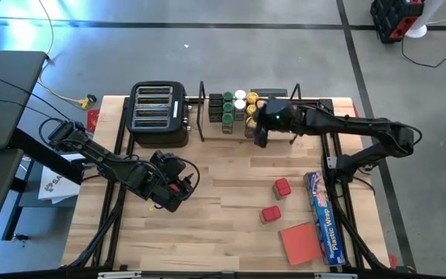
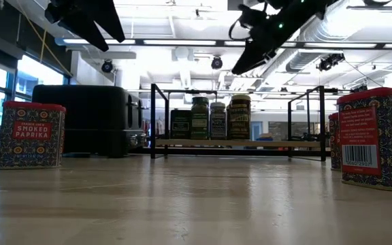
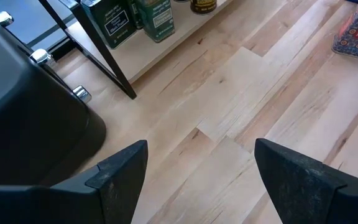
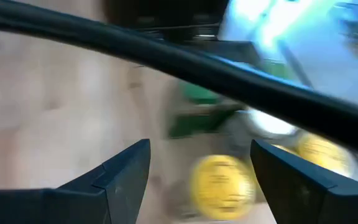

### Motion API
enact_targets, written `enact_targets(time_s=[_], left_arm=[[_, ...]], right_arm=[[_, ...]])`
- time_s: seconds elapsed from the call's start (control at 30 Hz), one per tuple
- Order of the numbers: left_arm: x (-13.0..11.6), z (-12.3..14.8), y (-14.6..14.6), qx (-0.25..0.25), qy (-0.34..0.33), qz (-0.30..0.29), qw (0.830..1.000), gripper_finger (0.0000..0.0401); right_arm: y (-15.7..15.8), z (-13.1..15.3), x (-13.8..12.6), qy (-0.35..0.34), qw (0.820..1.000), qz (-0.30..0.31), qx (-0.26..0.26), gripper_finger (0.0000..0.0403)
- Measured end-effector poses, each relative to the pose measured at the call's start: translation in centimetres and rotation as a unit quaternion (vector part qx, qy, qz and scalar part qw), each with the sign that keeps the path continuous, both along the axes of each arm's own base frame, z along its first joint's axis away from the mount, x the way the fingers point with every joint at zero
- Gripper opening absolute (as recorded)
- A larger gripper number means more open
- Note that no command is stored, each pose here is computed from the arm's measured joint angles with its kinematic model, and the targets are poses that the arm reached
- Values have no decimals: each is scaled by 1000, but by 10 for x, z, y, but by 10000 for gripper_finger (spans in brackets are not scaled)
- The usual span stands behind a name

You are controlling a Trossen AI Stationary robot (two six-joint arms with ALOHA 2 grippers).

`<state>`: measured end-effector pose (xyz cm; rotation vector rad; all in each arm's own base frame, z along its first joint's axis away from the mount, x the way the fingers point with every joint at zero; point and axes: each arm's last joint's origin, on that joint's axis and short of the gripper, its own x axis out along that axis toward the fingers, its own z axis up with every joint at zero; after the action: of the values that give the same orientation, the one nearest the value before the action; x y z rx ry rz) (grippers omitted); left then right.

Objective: Shelf spices
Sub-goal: Put the yellow seasoning bottle on the shelf aligned with the other yellow seasoning bottles

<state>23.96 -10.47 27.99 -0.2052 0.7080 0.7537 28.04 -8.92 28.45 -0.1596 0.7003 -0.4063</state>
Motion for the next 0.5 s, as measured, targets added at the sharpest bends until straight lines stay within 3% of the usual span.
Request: enact_targets(time_s=[0.2, 0.33, 0.5], left_arm=[[-1, 0, -1, 0, 0, -3, 1000, 292], [-2, 0, -4, 3, -1, -8, 1000, 292], [-2, 1, -4, 13, -7, -6, 1000, 292]], right_arm=[[30, -20, 2, 53, 990, 123, 34, 261], [33, -53, -7, 79, 989, 118, 52, 231], [21, -79, -15, 47, 994, 85, 55, 194]])
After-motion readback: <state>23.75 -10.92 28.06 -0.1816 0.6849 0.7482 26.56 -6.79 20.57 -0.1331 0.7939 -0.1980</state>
